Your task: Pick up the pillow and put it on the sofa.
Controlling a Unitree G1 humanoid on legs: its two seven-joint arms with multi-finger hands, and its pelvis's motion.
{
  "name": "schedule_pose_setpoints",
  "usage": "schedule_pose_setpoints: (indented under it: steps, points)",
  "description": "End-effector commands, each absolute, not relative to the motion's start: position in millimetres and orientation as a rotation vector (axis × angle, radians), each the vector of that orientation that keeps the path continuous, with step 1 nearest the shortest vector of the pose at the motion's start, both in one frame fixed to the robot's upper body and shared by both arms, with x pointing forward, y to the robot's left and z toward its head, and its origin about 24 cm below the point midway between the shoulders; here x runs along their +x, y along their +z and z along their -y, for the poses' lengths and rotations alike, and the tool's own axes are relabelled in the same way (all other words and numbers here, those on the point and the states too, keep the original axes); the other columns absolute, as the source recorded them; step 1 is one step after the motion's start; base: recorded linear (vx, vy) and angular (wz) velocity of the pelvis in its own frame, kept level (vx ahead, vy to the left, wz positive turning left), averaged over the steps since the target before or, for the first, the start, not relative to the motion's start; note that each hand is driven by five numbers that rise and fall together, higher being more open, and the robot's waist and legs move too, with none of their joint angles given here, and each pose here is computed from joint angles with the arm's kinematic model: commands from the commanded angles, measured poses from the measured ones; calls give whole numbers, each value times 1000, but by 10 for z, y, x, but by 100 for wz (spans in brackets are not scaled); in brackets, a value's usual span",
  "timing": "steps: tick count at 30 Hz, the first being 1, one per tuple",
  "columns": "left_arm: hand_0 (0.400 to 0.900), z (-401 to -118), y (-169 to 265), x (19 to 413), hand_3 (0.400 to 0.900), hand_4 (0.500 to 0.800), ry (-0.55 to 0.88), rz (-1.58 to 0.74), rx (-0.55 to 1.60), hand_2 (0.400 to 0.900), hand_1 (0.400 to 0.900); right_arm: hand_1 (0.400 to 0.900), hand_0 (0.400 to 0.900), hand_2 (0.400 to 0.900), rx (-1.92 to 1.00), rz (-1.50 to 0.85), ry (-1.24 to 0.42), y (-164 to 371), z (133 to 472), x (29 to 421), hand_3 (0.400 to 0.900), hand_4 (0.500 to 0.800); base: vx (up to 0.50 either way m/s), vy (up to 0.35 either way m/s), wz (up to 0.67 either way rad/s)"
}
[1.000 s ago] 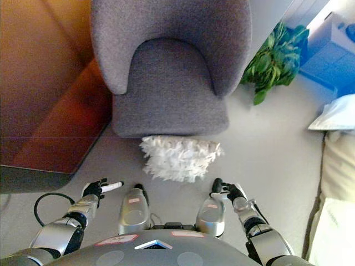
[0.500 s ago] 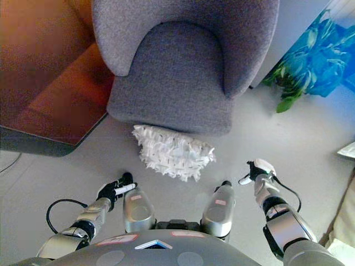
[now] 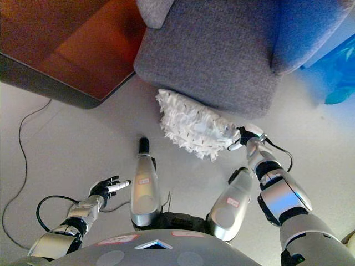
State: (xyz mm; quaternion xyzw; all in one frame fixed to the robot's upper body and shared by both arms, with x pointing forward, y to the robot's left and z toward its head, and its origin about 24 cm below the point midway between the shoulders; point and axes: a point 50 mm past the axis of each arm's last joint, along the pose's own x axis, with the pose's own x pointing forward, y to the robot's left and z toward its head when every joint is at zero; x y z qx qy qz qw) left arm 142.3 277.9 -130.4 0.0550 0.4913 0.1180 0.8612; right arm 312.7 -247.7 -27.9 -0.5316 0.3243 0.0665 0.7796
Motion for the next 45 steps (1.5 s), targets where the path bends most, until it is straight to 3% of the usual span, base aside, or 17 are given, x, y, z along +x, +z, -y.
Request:
schedule_pose_setpoints:
  steps: [1,26,35,45]
  points:
    - [900,-3159,-1179,1302,900,800,336,-1025,174,900,900,900,900,900,-1137,-605,28,113,2650,3362,900,800,-57,71,9]
    - [900,-3029,-1305,1071,900,800,306,-1039,66,900,900,900,900,900,-1062,-399,-94,1166,2750,3877,900,800,-47,66,-1]
    - [900,-2942,-1369,956,900,800,300,-1045,13,900,900,900,900,900,-980,-279,-51,1623,2497,4084,900,800,-74,124,1]
    - [900,-2848,-1423,833,900,800,303,-1055,-19,900,900,900,900,900,-934,-257,24,1737,2217,4179,900,800,-21,102,3]
